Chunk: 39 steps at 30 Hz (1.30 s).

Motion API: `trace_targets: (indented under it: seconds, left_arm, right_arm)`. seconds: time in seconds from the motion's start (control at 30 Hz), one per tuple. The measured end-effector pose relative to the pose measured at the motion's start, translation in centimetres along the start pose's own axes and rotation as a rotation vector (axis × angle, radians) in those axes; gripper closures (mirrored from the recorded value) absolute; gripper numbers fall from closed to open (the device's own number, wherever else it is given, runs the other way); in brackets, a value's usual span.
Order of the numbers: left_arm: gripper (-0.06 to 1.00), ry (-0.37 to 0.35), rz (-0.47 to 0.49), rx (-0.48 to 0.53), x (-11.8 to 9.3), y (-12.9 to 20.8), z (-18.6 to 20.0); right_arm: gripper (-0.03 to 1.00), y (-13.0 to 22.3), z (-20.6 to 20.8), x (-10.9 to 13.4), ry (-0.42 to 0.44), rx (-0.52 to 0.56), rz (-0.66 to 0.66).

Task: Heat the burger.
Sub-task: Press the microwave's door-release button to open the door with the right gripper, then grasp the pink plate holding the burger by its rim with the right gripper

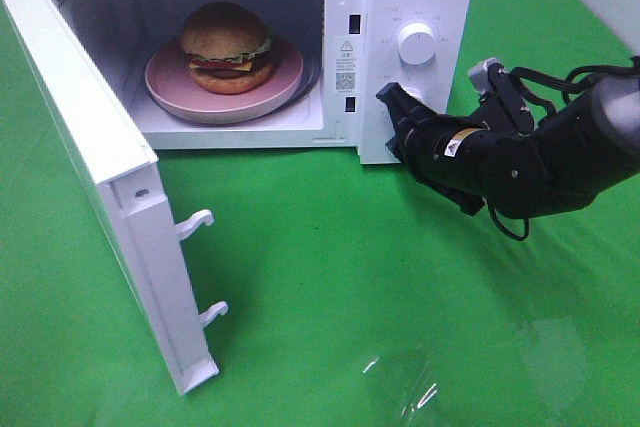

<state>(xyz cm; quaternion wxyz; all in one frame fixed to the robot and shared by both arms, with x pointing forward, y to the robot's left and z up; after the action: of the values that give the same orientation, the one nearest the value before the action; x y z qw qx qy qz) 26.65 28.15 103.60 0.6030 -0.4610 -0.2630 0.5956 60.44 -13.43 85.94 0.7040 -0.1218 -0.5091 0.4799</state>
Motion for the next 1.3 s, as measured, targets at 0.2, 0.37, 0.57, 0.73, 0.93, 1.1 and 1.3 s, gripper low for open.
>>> trace_targets:
  seconds: [0.2,0.37,0.57,0.73,0.93,1.1,1.3]
  left_arm:
    - [0.94,0.0,0.0,0.0,0.0,0.0,0.0]
    - [0.94,0.0,0.0,0.0,0.0,0.0,0.0]
    - [0.94,0.0,0.0,0.0,0.0,0.0,0.0]
    - [0.94,0.0,0.0,0.0,0.0,0.0,0.0]
    - [0.94,0.0,0.0,0.0,0.0,0.0,0.0]
    - [0.94,0.0,0.0,0.0,0.0,0.0,0.0]
    - [0.94,0.0,0.0,0.0,0.0,0.0,0.0]
  right_arm:
    - [0.79,0.4,0.9,1.6,-0.091,0.071,0.161]
    - [0.6,0.4,1.7,2.8,-0.148,0.115,0.275]
    - [0.44,0.6,2.8,3.4,-0.156,0.196,0.424]
    - [0.37,0.3,4.2,4.2,-0.188,0.233,0.59]
    - [0.35,0.3,5.1,5.1,-0.254,0.251,0.731]
    - [0.35,1.2,5.5,5.2,-0.312,0.309,0.84]
    - [0.35,1.5,5.7,5.6,-0.363,0.343,0.935]
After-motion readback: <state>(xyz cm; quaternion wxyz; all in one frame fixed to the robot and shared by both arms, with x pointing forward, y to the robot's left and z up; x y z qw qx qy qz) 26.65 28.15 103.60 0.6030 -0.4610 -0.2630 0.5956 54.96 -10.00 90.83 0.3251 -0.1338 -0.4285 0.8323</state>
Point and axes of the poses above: a point on each arm's last joint axis where the gripper is mounted, z pointing back along that axis away from the gripper, x along the wrist's bending axis when the last joint is at zero, y = z × x, the point moved 4 cm from there along -z, pointing out along that axis toward the gripper, and after that the axes turned 15 degrees about z, right-handed, at the moved point
